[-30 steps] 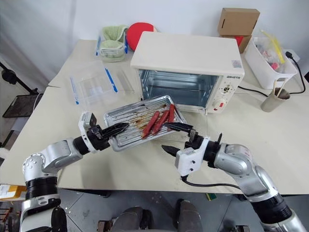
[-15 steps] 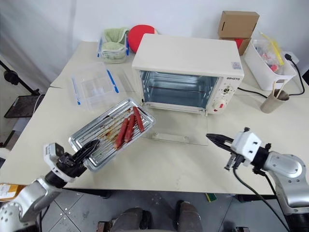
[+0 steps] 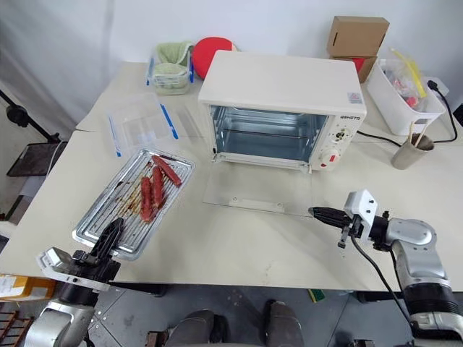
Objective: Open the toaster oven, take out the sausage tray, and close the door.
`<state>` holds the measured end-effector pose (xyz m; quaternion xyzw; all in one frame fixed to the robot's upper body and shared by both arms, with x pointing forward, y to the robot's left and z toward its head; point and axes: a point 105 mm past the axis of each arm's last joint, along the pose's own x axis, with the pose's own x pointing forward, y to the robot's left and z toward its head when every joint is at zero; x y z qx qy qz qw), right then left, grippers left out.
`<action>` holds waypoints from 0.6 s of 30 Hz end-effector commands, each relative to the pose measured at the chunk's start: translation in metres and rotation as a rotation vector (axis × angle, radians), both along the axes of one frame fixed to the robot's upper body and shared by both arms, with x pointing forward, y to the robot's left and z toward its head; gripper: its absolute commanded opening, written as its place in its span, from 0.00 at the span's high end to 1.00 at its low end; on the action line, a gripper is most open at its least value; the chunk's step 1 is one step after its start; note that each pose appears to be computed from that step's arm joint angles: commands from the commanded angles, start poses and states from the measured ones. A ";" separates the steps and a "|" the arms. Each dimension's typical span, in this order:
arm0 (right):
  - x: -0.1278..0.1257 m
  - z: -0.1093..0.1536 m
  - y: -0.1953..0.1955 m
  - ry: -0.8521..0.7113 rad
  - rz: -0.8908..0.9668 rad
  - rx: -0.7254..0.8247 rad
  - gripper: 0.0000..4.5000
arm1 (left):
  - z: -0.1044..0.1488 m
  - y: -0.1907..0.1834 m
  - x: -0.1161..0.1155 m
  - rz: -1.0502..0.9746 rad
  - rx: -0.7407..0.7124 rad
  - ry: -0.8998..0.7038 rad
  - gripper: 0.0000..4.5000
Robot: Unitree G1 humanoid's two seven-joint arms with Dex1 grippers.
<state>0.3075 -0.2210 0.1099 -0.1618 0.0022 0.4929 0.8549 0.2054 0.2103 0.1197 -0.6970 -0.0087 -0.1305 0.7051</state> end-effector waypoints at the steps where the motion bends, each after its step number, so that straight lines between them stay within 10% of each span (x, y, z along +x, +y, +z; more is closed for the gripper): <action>1: 0.004 0.021 0.011 -0.092 0.044 0.084 0.99 | 0.011 -0.005 -0.006 0.001 -0.013 -0.035 1.00; 18: 0.003 0.132 -0.005 -0.348 -0.121 0.400 0.99 | 0.014 -0.013 0.002 -0.122 0.079 -0.045 1.00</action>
